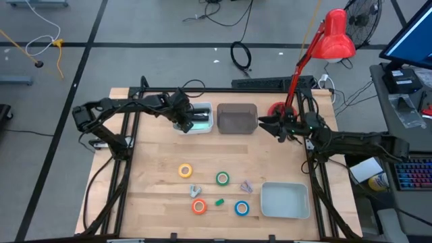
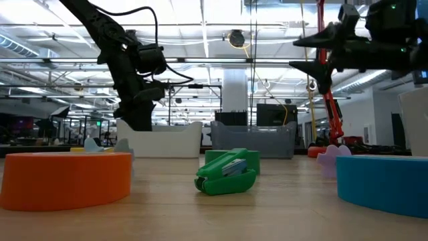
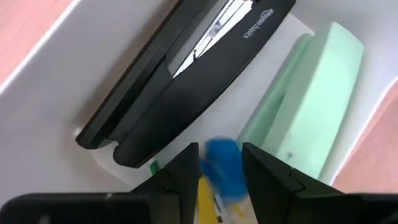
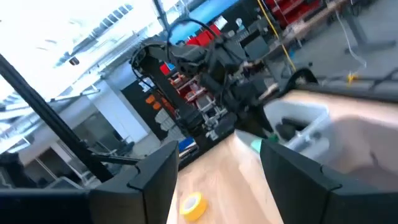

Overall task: Pick and place Stapler, Stapler remover, tape
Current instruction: Put the small blue stapler into the white bin, then put the small green stapler into the white bin

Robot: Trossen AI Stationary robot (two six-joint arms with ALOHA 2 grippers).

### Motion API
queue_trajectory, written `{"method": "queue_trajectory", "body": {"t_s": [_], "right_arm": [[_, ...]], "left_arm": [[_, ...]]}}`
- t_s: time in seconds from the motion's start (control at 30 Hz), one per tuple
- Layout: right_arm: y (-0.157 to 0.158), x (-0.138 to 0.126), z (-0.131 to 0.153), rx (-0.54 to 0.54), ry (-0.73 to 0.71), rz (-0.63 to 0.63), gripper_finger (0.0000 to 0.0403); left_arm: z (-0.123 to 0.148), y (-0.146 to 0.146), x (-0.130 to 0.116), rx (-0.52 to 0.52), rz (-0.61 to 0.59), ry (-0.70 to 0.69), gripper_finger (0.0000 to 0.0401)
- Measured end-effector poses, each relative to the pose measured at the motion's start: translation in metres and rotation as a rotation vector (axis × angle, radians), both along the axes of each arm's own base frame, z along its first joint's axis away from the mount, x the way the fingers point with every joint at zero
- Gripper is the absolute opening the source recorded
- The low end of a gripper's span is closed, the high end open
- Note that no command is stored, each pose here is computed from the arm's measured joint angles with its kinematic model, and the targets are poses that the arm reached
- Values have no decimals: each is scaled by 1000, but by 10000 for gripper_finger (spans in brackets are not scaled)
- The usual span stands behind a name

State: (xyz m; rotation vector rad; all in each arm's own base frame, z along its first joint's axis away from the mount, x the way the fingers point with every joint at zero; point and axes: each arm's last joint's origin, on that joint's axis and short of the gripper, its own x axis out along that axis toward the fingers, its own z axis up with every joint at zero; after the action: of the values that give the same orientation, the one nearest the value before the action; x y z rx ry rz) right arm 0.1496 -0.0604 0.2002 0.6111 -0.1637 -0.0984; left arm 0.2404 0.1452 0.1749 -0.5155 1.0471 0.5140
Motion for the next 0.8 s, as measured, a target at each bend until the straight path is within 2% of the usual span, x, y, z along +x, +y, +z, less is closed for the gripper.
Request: {"method": "queue_trajectory", "body": {"t_s": [0.2,0.33,0.5,0.63,0.8], "right_arm": [[1,-3,-8,68,14,7,224],[1,-3,-9,70,17,7,222],[1,-3,-10,74,25,6,224],[1,-3,-11,78,27,6,223],[1,-3,-10,76,26,8,220]], "left_arm": [[12,2,3,-3,9,-5,164],[36,7,8,31,-12,-8,181],[80,7,15,103,-48,-34,186],[109,-8,26,99,-114,-94,186],[121,-49,45,31,-239,-183,186]]}}
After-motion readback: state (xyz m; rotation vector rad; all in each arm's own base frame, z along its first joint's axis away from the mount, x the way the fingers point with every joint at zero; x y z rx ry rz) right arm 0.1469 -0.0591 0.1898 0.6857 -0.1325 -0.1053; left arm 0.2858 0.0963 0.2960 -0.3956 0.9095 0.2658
